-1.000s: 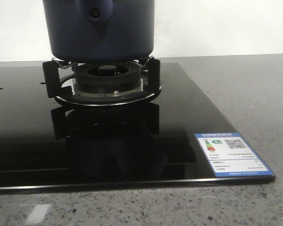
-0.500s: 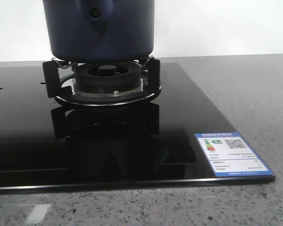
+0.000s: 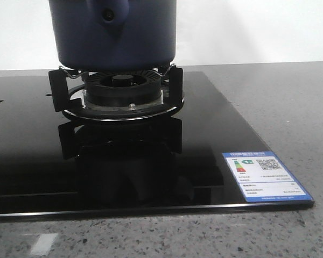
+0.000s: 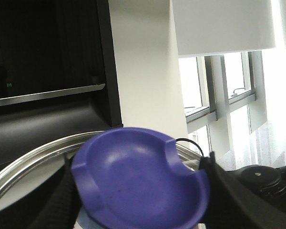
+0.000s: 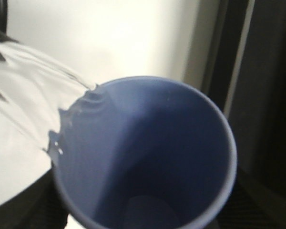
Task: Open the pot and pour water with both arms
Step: 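Tilt the cup with right gripper to pour water into saucepan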
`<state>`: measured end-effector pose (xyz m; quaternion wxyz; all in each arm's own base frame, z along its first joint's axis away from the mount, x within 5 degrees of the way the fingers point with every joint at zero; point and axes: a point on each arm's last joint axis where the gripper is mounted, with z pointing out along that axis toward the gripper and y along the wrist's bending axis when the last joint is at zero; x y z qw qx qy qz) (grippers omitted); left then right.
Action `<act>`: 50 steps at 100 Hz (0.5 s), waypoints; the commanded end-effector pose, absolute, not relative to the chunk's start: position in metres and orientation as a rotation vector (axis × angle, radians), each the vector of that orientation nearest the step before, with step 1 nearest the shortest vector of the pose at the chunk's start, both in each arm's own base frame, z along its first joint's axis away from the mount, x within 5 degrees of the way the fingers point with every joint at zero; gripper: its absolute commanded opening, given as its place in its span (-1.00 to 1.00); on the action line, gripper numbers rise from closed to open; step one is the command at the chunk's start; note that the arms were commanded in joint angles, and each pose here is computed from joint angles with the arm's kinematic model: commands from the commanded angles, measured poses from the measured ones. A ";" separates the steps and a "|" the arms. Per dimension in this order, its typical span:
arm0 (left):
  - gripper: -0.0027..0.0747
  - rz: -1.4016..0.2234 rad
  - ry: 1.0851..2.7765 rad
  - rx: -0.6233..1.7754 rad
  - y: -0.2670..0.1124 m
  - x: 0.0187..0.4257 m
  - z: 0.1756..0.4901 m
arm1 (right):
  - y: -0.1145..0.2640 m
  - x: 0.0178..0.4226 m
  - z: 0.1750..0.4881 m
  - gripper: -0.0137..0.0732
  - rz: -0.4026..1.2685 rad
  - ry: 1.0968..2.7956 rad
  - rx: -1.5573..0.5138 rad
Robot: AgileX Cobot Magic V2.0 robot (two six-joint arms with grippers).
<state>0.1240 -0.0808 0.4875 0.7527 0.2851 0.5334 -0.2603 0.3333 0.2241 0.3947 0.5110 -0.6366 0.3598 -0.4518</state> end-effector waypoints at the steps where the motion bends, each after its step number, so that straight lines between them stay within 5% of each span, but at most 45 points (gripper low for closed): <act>1: -0.08 -0.614 1.115 0.574 -0.078 0.115 0.501 | 0.215 0.322 0.432 -0.02 -1.210 0.745 -1.468; 50: -0.08 -0.606 1.116 0.594 -0.079 0.114 0.500 | 0.214 0.322 0.436 -0.02 -1.319 0.667 -1.478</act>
